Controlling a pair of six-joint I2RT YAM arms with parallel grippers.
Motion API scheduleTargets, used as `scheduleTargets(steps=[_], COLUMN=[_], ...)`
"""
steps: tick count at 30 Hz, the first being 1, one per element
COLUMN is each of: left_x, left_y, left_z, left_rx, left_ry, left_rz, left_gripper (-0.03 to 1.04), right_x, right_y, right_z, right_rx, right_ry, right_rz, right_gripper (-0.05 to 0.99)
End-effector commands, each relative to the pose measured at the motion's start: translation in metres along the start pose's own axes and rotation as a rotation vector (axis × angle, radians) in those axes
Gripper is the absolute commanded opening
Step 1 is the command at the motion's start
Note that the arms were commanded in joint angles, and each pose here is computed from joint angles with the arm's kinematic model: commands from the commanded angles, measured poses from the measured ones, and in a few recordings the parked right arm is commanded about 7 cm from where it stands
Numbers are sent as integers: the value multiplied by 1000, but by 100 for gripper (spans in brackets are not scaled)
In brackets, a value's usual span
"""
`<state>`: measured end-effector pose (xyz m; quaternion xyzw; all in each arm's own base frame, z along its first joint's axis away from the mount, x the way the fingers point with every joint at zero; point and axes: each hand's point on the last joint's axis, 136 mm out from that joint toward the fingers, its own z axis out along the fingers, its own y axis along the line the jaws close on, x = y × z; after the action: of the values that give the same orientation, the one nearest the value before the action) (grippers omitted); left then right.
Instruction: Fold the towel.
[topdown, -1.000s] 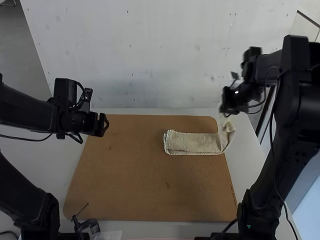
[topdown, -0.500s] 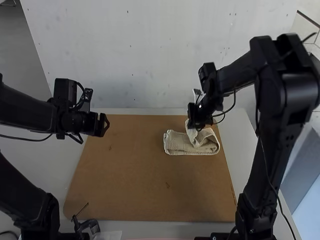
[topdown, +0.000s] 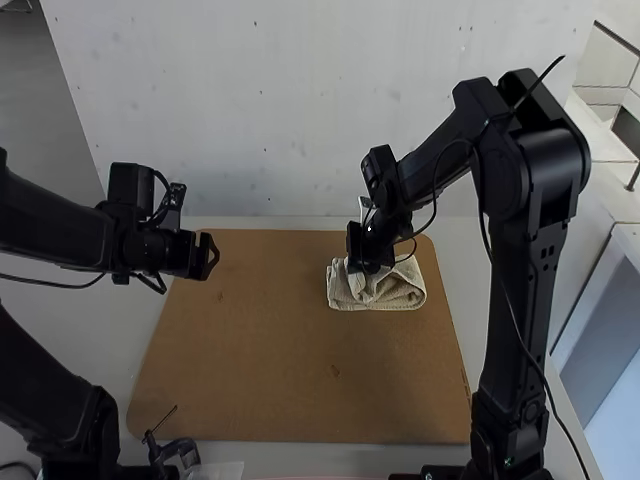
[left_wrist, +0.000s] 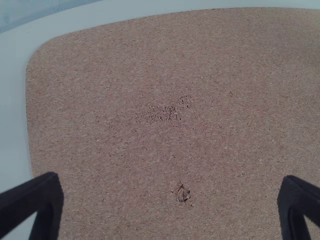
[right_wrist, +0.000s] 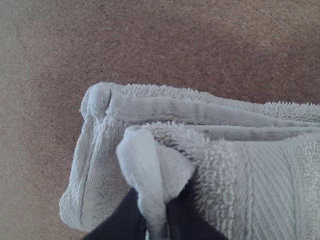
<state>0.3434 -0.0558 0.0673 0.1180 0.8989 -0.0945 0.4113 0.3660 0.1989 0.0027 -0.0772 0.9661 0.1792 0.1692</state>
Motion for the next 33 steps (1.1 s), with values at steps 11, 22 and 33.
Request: scheduleTargets(steps=[11,22,33], left_x=[-3,-4,-3], left_y=[0,0,0], left_z=[-1,-1,-1], left_rx=[11,8,9], left_ry=[-26,-28,-27], left_rz=[-10,-12,-11], left_gripper=[96,96,96], right_x=[-40,-65,-2], right_y=[39,38,-15], right_z=[-9,-48,-73], right_rx=[-96,-126,53], right_ry=[-80,-149,16], right_rz=[52,59,-114], right_gripper=[42,30,21])
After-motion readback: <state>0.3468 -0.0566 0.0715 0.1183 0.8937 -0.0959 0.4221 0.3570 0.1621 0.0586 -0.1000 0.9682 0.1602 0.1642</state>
